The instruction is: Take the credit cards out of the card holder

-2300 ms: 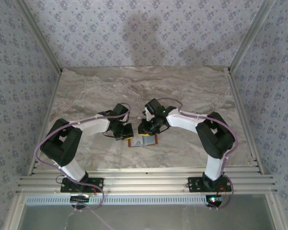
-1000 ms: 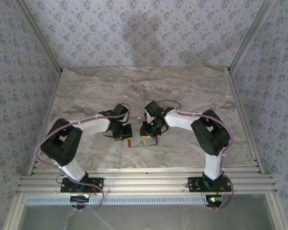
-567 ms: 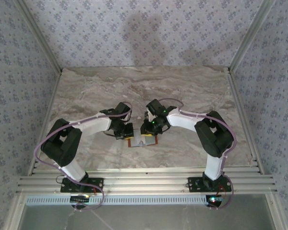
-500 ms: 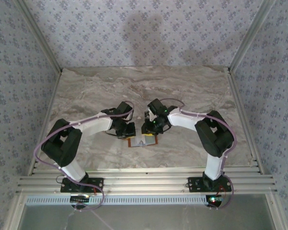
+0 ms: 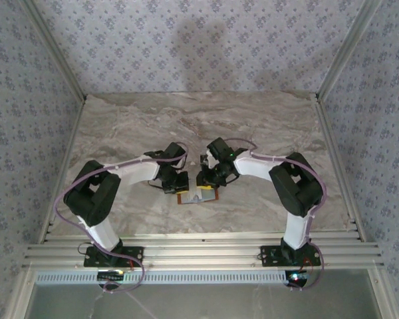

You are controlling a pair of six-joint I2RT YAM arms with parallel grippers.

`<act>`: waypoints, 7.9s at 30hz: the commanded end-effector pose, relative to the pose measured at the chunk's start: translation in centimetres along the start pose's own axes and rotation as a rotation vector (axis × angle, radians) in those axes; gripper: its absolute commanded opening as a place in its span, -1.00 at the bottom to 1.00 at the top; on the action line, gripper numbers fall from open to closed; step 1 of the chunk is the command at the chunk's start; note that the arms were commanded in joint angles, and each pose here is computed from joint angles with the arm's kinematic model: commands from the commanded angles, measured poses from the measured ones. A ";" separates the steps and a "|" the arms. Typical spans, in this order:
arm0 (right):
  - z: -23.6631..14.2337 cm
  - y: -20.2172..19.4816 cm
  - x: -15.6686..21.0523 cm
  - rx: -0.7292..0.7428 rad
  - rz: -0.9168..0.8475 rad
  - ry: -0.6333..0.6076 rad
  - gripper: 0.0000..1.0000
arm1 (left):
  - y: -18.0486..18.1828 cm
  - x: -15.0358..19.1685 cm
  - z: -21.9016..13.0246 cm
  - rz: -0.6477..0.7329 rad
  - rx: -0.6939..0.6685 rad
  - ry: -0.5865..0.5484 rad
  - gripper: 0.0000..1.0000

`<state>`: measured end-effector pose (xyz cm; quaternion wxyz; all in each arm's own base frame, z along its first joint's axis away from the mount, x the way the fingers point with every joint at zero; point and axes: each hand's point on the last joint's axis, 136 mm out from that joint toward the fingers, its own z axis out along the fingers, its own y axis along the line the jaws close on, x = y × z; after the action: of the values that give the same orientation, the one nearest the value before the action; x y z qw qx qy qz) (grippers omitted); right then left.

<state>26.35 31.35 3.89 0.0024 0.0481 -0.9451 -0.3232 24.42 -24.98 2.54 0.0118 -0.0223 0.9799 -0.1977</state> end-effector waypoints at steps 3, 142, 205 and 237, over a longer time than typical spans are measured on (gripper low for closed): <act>0.9 -1.0 0.5 -0.017 0.025 0.037 -0.53 | 2.1 1.0 0.9 0.001 -0.096 0.042 -0.76; -13.1 2.4 -14.6 0.526 -1.479 -0.001 -0.44 | 4.3 -0.6 -5.5 -0.043 -0.064 -0.173 -0.66; 4.7 3.7 0.6 0.116 0.111 0.001 -0.58 | 5.7 0.3 -0.7 -0.121 0.050 0.000 -0.80; -1.0 -0.8 0.7 0.558 0.017 -0.076 0.14 | 5.8 0.2 -1.0 -0.114 0.030 0.000 -0.80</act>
<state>25.92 31.97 3.50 -0.0357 0.0226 -0.9941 -0.1004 25.09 -20.36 1.81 0.0194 -0.0765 0.9679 -0.2388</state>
